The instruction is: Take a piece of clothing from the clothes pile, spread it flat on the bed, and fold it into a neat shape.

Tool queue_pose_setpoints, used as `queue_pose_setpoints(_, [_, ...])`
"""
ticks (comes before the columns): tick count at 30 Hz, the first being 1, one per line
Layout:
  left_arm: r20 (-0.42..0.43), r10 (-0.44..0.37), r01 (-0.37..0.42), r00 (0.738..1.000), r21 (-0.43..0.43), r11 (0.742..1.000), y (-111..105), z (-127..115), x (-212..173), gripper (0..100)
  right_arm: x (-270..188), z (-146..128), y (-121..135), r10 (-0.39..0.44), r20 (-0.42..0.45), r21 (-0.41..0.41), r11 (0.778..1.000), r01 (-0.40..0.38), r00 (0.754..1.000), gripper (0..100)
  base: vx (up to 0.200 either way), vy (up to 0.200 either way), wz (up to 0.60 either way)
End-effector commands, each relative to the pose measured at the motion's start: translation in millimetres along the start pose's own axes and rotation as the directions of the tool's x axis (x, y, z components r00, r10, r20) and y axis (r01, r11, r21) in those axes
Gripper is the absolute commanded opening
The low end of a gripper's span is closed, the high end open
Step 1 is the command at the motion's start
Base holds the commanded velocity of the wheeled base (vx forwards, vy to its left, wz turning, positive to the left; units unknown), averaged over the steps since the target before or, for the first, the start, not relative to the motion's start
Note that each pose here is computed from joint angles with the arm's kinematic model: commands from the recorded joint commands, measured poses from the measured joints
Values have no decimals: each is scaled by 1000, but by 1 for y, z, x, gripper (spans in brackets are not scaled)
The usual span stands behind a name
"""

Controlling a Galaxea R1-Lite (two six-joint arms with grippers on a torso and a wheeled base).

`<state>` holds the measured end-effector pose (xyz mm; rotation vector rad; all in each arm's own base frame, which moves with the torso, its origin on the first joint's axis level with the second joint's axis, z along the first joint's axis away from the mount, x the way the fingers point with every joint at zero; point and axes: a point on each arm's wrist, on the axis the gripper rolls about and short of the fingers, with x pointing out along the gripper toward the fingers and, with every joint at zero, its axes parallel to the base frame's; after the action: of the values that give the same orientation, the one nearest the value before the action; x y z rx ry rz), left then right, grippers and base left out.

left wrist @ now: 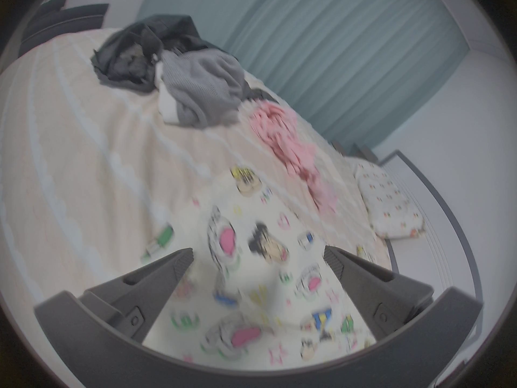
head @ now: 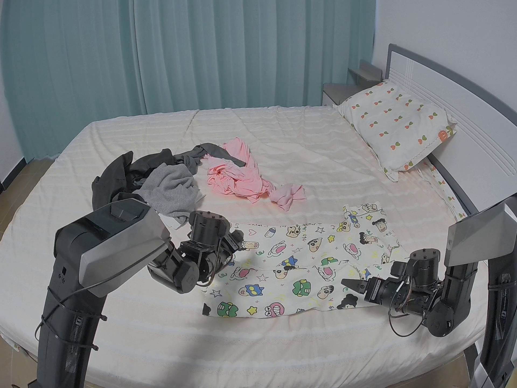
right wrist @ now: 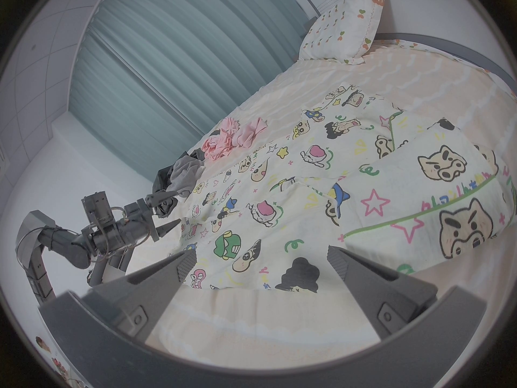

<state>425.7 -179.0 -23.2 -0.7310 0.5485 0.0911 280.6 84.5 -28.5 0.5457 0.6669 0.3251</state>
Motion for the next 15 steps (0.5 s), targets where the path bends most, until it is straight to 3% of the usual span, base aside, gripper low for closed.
queue_pose_setpoints(1, [46,41,-39,998,-32,999,13,18,10,100,0,-1,-1,-1,-3,0,1000,1,1000,100,0,0,0])
queue_pose_setpoints(4, [31,53,-52,998,-35,998,14,32,-4,100,0,-1,-1,-4,-4,2,1000,4,1000,100,0,0,0])
queue_pose_setpoints(8, [-32,7,-8,999,-29,1000,9,37,-24,100,0,-1,-1,-3,-6,1,1000,3,1000,100,0,0,0])
queue_pose_setpoints(11, [-157,-73,79,985,30,996,7,37,-48,100,0,-2,-1,-4,-8,2,1000,4,1000,100,0,0,0])
queue_pose_setpoints(14, [-219,-83,108,972,104,989,13,31,-53,100,0,-2,-1,-3,-8,1,1000,3,1000,100,0,0,0])
queue_pose_setpoints(15, [-259,-69,119,963,181,976,21,23,-55,100,0,-2,-1,-3,-8,1,1000,3,1000,100,0,0,0])
